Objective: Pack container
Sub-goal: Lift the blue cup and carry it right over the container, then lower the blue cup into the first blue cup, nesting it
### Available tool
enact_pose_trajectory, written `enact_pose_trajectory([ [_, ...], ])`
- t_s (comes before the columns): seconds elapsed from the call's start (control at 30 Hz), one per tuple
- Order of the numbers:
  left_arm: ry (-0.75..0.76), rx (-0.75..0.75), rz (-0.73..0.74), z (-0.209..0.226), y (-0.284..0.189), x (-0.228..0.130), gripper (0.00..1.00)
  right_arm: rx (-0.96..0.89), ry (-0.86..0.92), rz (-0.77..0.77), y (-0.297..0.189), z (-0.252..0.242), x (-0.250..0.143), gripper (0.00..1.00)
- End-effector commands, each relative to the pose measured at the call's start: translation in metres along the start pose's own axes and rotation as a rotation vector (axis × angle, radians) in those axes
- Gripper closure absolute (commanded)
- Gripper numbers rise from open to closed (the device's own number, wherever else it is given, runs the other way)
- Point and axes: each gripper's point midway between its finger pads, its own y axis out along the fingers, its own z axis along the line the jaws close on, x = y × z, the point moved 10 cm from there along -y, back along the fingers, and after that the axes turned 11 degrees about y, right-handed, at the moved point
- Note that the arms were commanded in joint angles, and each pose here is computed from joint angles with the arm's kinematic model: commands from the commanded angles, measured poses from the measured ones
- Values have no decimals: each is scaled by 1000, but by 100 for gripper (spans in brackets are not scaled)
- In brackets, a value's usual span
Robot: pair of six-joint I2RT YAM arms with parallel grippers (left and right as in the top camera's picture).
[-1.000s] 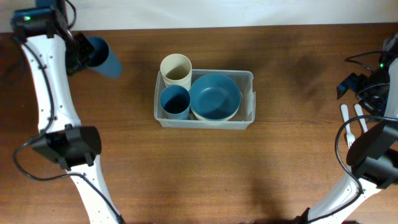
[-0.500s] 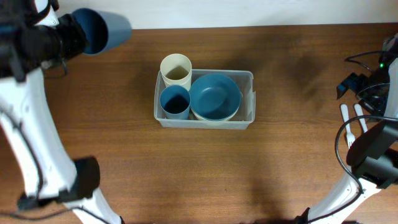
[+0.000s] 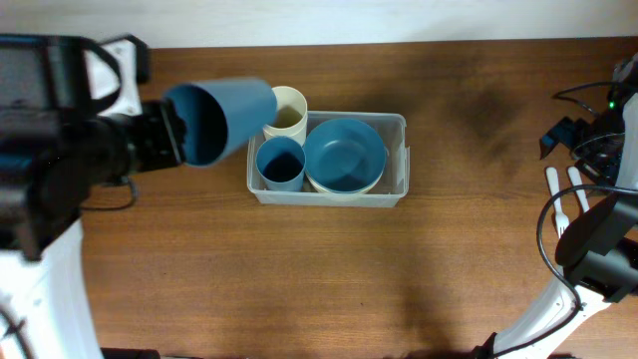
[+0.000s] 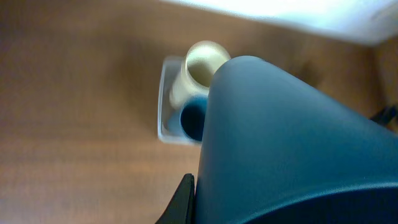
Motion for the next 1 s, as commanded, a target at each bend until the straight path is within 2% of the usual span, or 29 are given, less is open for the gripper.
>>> enact_pose_trajectory([
  [0.0, 32, -27, 84, -5, 19, -8, 98, -4, 11, -15, -4, -2, -1, 1],
  [0.23, 48, -39, 263, -10, 65, -19, 98, -4, 11, -15, -4, -2, -1, 1],
  [0.37, 64, 33, 322, -7, 84, -20, 98, -4, 11, -15, -4, -2, -1, 1],
  [0.57, 53, 64, 399, -1, 115, -16, 98, -4, 11, -15, -4, -3, -1, 1],
  [0.97, 50, 75, 432, 4, 154, -7, 99, -4, 11, -15, -4, -3, -1, 1],
])
